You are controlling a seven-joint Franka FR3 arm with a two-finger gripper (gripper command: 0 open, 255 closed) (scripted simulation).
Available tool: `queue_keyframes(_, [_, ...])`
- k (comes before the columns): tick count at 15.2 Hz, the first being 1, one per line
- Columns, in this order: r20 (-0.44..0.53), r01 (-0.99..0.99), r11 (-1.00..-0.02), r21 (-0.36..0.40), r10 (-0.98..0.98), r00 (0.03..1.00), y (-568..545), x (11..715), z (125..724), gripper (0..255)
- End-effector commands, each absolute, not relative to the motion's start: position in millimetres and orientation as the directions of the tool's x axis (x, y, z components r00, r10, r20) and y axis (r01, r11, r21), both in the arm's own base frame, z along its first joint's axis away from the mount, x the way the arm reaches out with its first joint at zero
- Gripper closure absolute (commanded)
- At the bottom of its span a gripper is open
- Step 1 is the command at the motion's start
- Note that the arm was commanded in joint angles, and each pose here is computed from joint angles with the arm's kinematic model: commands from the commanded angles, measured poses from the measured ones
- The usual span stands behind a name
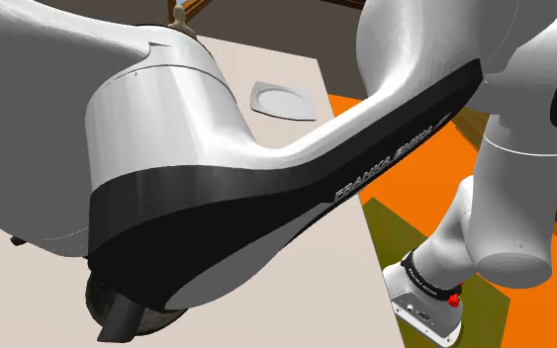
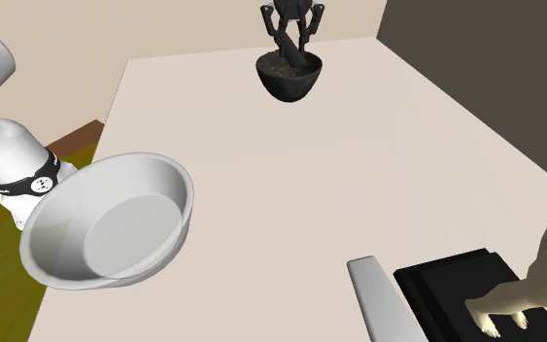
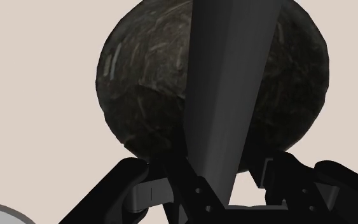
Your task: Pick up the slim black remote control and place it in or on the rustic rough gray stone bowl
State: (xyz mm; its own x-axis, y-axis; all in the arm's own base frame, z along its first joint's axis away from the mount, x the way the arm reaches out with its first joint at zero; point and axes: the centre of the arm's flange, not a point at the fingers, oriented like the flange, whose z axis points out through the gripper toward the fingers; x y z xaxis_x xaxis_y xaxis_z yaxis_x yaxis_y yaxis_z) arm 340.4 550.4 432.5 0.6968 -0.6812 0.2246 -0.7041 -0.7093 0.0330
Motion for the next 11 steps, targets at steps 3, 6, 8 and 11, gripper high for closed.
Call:
queue_keyframes(3, [0.224, -0.704, -0.709, 0.033, -0.681, 0.697, 549.8, 339.8, 411.3, 255])
queue_keyframes(6, [0.224, -0.704, -0.709, 0.033, -0.681, 0.697, 549.8, 339.8, 411.3, 255])
queue_keyframes(8, [0.224, -0.704, -0.709, 0.033, -0.681, 0.697, 549.8, 339.8, 411.3, 255])
queue_keyframes(11, [0.224, -0.704, -0.709, 0.033, -0.681, 0.697, 549.8, 339.8, 411.3, 0])
